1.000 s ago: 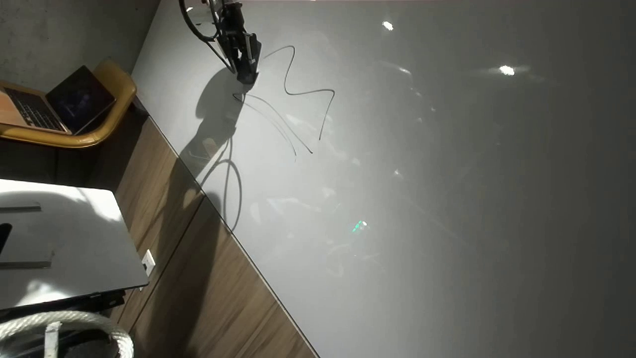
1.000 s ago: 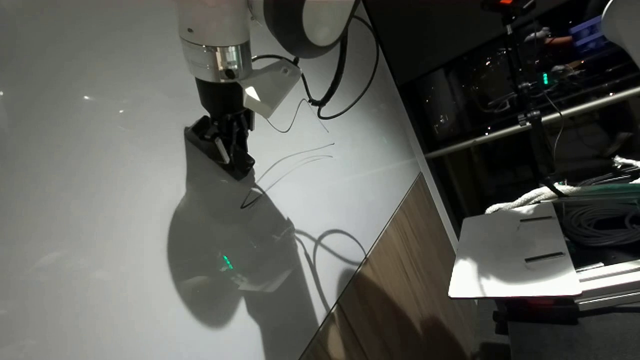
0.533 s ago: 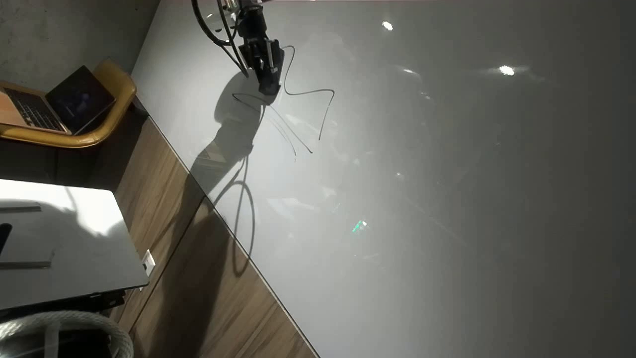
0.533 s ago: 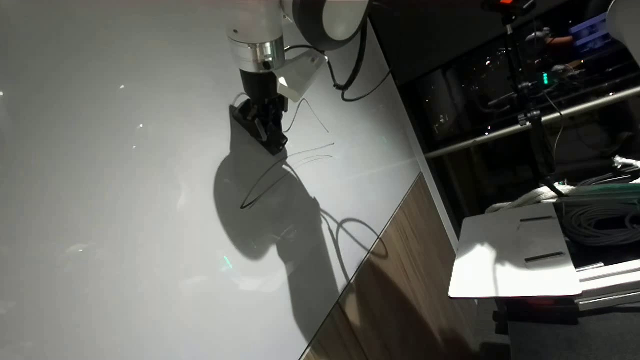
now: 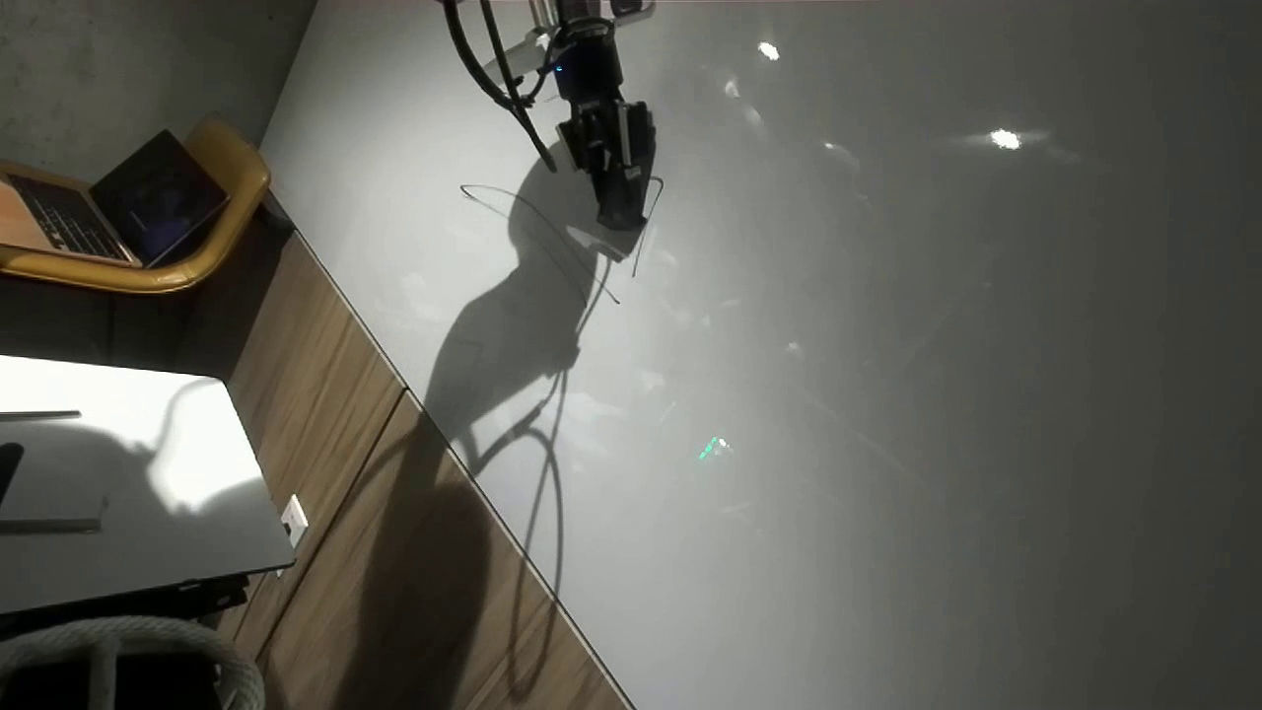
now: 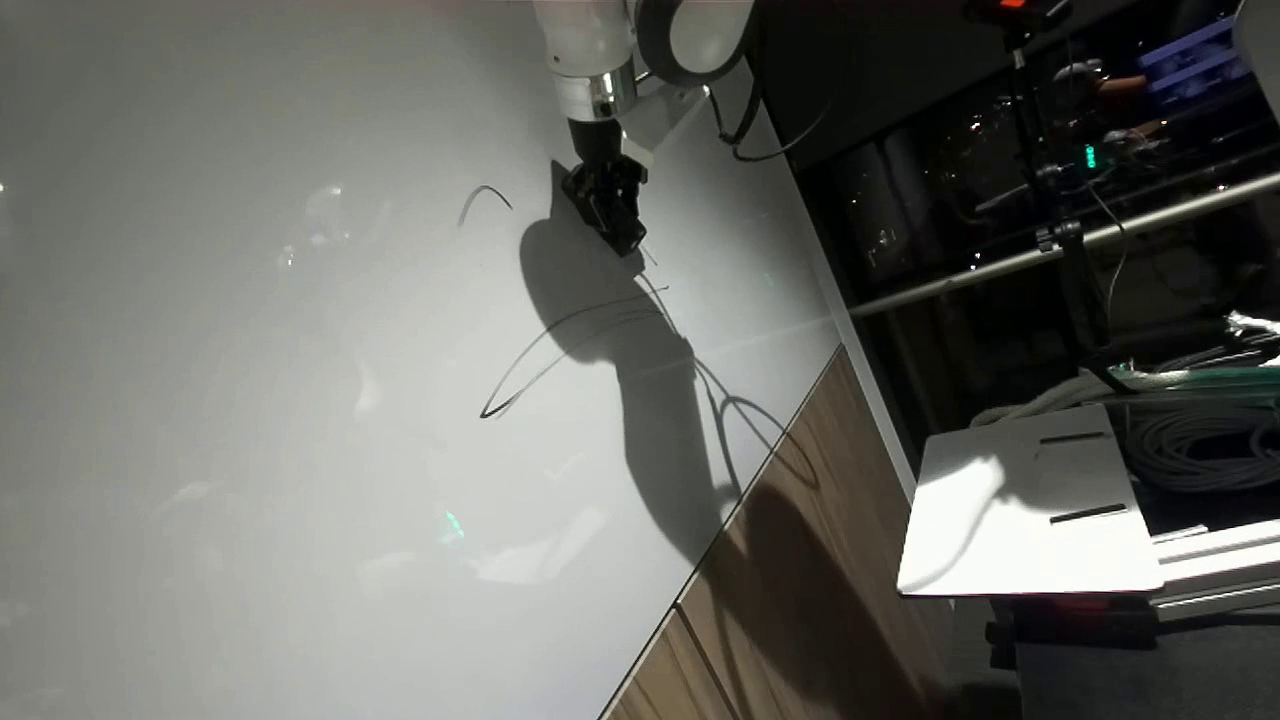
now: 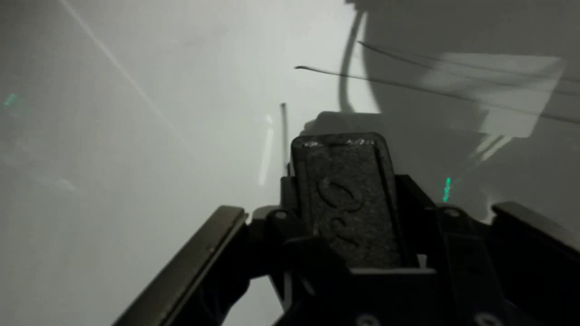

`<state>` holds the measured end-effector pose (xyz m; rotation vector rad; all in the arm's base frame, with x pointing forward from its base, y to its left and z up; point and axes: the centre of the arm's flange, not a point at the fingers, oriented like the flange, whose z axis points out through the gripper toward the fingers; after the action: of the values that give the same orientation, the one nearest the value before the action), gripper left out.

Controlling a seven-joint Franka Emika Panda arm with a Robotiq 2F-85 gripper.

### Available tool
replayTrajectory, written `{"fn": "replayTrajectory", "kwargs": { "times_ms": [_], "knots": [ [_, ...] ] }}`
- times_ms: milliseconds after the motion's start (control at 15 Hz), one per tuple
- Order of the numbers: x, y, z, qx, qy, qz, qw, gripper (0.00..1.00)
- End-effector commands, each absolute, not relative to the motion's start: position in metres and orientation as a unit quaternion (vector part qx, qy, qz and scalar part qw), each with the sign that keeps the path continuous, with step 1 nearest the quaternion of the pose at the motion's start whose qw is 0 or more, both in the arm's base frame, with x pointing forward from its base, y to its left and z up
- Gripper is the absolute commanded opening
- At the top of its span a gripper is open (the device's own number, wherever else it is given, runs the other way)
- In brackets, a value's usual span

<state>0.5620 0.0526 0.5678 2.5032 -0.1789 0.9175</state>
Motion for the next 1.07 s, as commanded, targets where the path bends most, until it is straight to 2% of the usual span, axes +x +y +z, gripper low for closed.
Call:
{"fn": "replayTrajectory", "kwargs": {
  "times_ms": [0,200,333,1000],
  "knots": [
    [0.591,-0.037,0.587,0.904,-0.098,0.349,0.225,0.30],
    [0.592,-0.079,0.592,0.904,-0.117,0.347,0.219,0.30],
    [0.587,-0.075,0.592,0.906,-0.119,0.349,0.209,0.30],
    [0.575,0.088,0.588,0.917,-0.022,0.365,0.161,0.30]
  ]
}}
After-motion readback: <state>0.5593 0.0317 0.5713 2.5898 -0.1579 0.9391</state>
